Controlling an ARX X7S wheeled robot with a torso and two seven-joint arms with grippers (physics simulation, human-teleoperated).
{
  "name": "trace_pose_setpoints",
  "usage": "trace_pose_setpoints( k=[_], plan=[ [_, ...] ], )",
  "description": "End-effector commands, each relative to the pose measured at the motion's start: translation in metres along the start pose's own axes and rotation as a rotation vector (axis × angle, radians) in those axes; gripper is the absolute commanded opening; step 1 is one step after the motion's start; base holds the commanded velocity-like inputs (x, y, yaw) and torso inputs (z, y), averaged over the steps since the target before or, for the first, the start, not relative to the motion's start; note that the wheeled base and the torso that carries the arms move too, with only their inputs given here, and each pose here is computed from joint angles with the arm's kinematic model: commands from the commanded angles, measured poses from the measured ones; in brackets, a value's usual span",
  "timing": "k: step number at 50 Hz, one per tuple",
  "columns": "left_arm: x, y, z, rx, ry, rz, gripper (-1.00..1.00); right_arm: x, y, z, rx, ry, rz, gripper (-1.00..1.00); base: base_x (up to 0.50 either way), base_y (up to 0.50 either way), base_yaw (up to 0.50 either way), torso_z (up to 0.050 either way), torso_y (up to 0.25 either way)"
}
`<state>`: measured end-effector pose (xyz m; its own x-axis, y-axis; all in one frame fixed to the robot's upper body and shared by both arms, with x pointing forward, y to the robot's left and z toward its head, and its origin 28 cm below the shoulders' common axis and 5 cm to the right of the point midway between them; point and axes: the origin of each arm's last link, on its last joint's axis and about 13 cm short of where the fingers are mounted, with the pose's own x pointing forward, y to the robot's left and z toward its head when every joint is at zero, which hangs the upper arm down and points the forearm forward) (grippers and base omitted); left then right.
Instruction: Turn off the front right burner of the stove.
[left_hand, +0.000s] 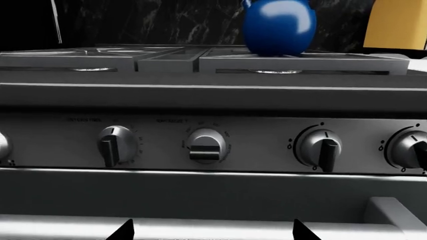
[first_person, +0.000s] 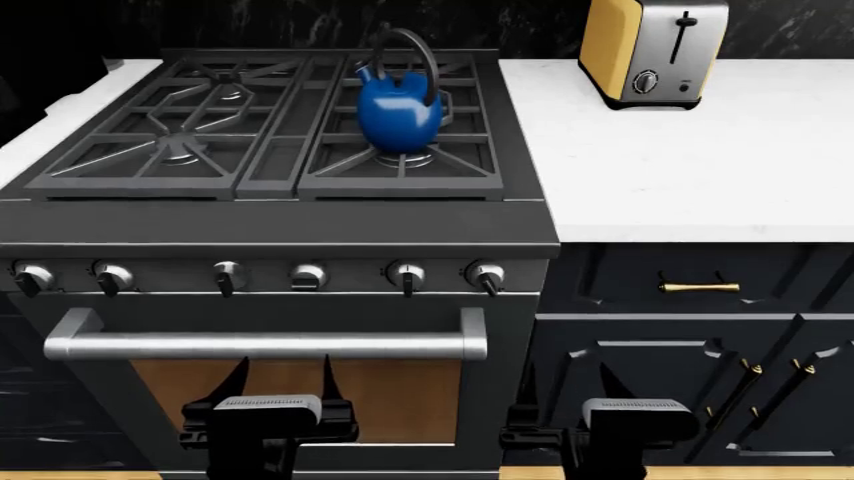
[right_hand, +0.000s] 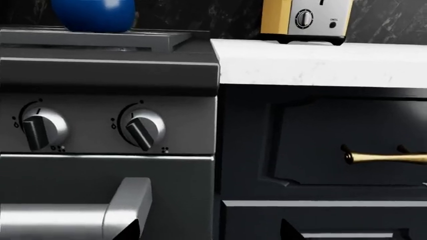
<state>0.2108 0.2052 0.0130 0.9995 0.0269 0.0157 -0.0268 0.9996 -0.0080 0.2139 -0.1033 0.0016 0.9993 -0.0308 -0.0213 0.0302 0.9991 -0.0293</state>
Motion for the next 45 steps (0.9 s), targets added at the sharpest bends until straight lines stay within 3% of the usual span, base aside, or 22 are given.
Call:
trace_pose_setpoints(
  k=[1,45],
  plan=[
    [-0.0001,0.0000,-0.0001,0.000,0.002,-0.004,1.00,-0.0037,-0.0024,-0.0032,-0.002,0.004,-0.010,1.00,0.00,0.00,0.00,-0.038,0.000],
    [0.0000,0.0000,-0.0002,-0.005,-0.002,-0.006,1.00,0.0005,-0.0053,-0.0028,0.004,0.018,-0.028,1.00,0.00,0.00,0.00,-0.050,0.000]
  ],
)
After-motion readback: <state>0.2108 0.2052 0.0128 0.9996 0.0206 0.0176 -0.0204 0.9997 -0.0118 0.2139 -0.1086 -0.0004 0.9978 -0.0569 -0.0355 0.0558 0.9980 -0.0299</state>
